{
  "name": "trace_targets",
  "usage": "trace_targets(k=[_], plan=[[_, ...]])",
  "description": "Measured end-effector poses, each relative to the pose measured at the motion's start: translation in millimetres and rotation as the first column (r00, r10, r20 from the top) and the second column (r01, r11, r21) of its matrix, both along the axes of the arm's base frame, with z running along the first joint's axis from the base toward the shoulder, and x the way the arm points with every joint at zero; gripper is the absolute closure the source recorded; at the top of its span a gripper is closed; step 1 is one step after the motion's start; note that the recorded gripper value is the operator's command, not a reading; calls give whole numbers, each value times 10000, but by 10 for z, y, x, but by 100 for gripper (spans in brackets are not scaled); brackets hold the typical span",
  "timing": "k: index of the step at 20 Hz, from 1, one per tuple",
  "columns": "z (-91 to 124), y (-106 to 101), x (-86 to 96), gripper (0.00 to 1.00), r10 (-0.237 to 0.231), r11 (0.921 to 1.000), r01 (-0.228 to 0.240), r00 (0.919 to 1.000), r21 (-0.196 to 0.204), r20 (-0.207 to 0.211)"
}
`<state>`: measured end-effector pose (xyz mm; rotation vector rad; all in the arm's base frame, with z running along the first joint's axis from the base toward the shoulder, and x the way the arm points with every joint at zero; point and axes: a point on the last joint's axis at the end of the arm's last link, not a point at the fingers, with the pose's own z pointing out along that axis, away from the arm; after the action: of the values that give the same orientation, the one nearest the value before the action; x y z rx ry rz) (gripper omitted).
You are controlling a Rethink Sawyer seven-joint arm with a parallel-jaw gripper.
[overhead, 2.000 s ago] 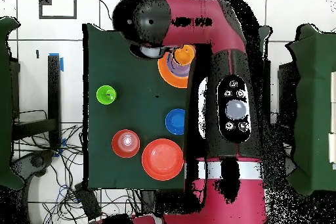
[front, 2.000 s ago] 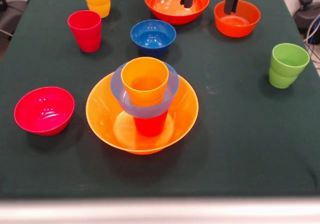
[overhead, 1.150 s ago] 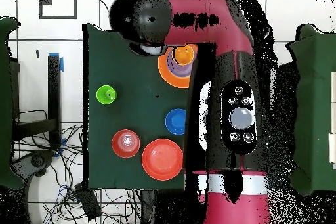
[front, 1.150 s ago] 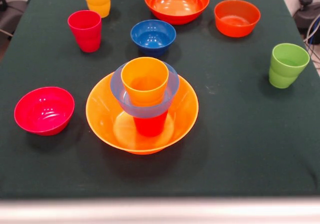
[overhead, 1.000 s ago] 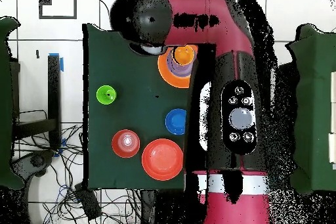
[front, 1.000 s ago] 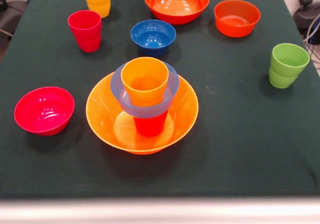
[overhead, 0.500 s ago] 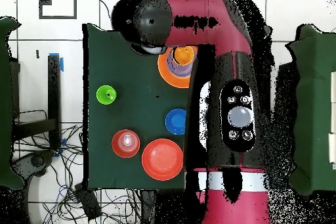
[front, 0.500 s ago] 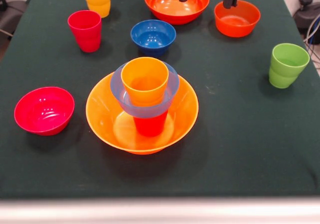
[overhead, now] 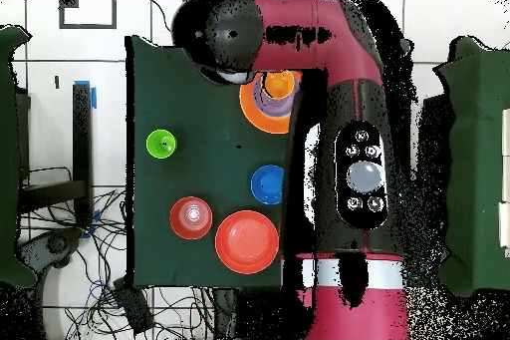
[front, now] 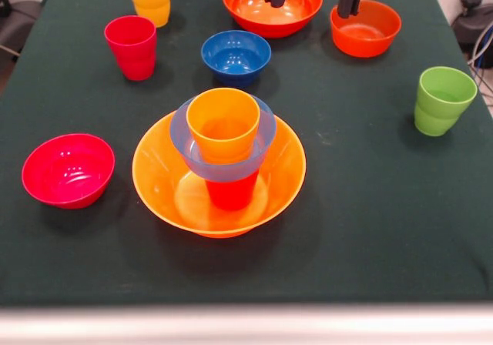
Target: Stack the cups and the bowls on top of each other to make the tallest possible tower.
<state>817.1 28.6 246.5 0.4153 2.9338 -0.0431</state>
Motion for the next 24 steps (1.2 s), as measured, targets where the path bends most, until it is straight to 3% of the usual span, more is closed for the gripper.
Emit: trace_targets(k=[5,14,24], plan=[[-200,-83,-26,0,-108,9999,106,9997,-81,-196],[-520,-194,-32,0,-221,9996,217,9996,-195,-173],[-867,-227,-156,0,-259,9983,222,9972,-532,-699]])
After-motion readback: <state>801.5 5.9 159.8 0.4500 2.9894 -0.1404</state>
